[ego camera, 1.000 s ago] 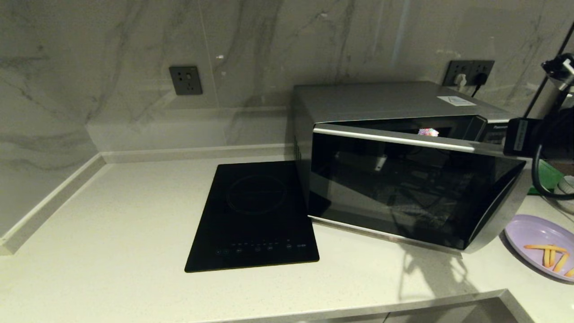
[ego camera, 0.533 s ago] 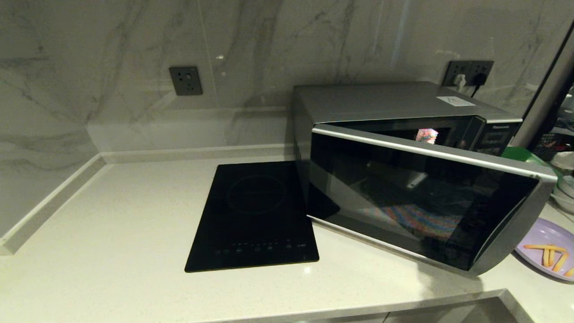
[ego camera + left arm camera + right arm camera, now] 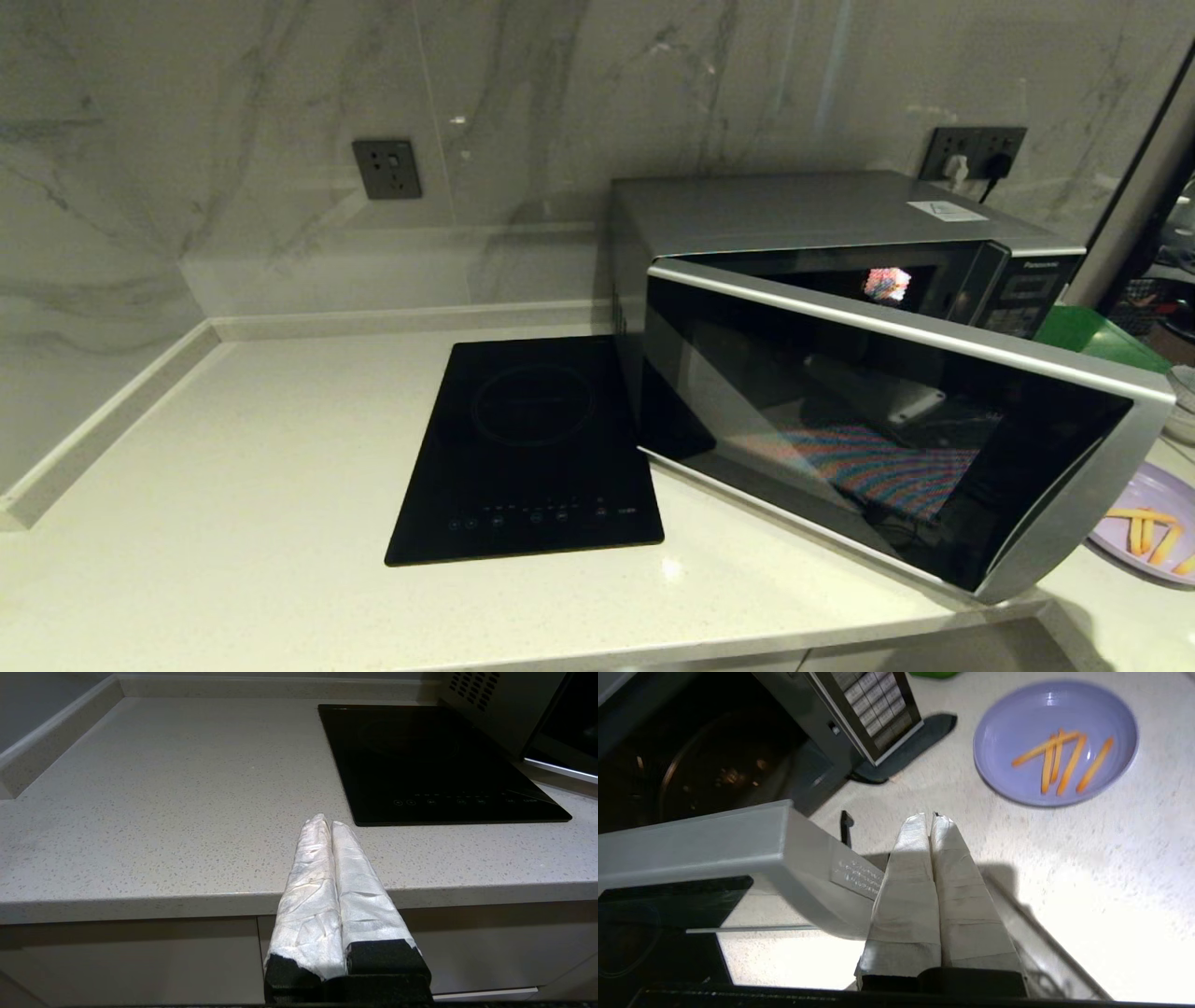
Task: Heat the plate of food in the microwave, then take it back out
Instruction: Open the microwave oven
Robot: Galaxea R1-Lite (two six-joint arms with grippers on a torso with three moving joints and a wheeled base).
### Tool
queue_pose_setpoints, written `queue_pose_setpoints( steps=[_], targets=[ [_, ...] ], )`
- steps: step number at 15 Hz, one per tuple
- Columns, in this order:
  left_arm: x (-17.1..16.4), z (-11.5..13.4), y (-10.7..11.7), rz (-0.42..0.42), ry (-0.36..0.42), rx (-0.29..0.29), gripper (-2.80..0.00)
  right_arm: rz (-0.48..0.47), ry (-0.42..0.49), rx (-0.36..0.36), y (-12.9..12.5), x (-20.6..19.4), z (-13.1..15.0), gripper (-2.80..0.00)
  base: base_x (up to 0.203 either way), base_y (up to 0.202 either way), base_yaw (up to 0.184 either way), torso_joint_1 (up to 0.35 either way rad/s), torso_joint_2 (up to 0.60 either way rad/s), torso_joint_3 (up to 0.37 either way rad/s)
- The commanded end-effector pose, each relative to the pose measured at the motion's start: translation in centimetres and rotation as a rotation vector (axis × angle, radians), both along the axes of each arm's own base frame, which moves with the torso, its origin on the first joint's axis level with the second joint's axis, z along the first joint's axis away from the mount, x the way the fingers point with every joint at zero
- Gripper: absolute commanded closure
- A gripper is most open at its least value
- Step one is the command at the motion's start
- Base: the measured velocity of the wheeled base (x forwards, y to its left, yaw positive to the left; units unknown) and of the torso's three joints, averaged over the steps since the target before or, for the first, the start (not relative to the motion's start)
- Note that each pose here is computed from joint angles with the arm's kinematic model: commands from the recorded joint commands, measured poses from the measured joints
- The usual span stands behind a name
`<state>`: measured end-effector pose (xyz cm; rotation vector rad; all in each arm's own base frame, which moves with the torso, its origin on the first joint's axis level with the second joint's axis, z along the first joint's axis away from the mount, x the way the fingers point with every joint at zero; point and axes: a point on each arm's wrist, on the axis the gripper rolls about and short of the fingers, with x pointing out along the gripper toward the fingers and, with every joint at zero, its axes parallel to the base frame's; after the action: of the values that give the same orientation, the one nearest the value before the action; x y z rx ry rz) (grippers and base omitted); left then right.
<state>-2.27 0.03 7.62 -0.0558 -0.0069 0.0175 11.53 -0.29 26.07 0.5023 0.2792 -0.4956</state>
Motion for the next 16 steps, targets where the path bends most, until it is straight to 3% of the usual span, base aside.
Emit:
queue_pose_setpoints(
  steps=[1, 6, 16],
  targets=[
    [0.0, 0.0, 0.0, 0.001, 0.000, -0.001, 0.00, -0.012, 0.079, 0.024, 0.1, 2.2, -1.5, 0.00, 0.000, 0.000, 0.000, 0.000, 0.00, 0.000],
    [0.0, 0.0, 0.0, 0.001, 0.000, -0.001, 0.00, 0.028, 0.073, 0.082, 0.4, 4.7, -2.6, 0.00, 0.000, 0.000, 0.000, 0.000, 0.00, 0.000],
    [0.0, 0.0, 0.0, 0.000, 0.000, -0.001, 0.00, 0.076, -0.041, 0.090, 0.7, 0.6, -1.5, 0.00, 0.000, 0.000, 0.000, 0.000, 0.00, 0.000]
  ],
)
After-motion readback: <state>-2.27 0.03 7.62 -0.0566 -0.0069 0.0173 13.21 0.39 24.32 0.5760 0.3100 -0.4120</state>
